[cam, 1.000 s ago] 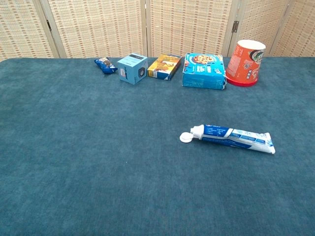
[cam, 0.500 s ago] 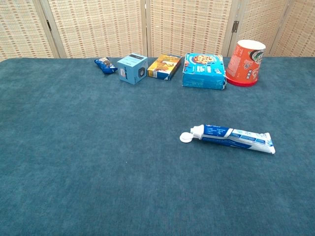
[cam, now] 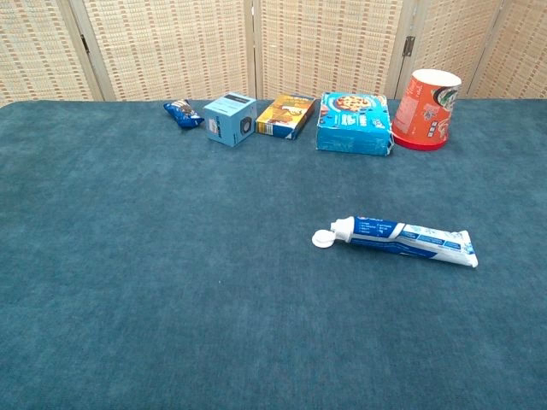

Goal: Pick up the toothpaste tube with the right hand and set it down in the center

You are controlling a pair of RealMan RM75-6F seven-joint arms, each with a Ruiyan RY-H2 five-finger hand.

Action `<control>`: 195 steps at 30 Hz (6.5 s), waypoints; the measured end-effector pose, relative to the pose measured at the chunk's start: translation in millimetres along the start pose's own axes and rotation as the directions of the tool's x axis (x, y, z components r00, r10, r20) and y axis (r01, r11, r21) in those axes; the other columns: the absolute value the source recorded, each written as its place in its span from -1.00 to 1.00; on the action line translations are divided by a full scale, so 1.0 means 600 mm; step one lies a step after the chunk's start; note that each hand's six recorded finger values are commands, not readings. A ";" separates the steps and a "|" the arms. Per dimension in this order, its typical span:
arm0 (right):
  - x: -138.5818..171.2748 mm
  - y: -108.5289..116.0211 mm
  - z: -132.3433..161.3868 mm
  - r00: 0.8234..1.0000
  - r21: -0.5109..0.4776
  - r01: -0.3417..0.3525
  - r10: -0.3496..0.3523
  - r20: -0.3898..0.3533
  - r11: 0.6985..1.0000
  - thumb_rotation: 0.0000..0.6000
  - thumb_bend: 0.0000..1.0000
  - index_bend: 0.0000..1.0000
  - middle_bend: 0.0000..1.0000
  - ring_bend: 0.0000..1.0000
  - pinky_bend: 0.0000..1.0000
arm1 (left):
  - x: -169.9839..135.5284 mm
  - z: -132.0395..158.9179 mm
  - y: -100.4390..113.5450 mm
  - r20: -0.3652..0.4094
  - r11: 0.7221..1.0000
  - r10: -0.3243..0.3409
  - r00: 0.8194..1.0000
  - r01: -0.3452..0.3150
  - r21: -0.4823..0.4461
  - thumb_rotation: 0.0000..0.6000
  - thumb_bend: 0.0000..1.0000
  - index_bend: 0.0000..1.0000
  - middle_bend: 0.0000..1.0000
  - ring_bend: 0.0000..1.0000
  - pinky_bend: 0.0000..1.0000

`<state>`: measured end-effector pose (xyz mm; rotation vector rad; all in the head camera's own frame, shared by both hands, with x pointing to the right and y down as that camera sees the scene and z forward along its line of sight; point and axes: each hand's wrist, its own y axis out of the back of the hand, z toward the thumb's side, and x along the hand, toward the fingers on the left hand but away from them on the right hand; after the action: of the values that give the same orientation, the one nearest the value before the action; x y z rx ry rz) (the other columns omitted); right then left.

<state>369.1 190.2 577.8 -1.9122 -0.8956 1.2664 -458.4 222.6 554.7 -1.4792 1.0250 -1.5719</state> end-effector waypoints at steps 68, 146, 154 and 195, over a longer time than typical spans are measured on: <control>-0.257 -0.232 0.170 0.956 0.112 -0.291 0.294 -0.014 0.950 1.00 -0.34 -0.08 -0.01 -0.28 -0.21 | -0.018 -0.022 -0.018 -0.012 1.000 -0.027 1.000 0.027 -0.011 1.00 -0.81 -0.75 -0.91 -0.88 -0.73; -0.312 -0.133 0.431 0.890 -0.509 -0.297 0.042 -0.454 0.807 1.00 0.56 0.46 0.36 0.15 0.01 | 0.159 0.374 0.033 0.564 0.935 0.120 0.817 0.099 -0.342 1.00 -0.81 -0.92 -0.91 -0.88 -0.73; -0.311 -0.140 0.437 0.888 -0.493 -0.305 0.057 -0.456 0.815 1.00 0.56 0.47 0.36 0.15 0.01 | 0.160 0.384 0.035 0.565 0.925 0.131 0.815 0.104 -0.364 1.00 -0.81 -0.92 -0.91 -0.88 -0.73; -0.313 -0.135 0.466 0.878 -0.406 -0.310 0.094 -0.470 0.860 1.00 0.57 0.49 0.36 0.15 0.01 | 0.165 0.378 0.054 0.555 0.782 0.068 0.829 0.301 -0.546 -1.00 -1.00 -0.86 -0.91 -0.88 -0.73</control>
<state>36.7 122.5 649.0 -2.6072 -0.8174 0.7001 -238.9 104.5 570.2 -2.3179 1.1491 -0.7787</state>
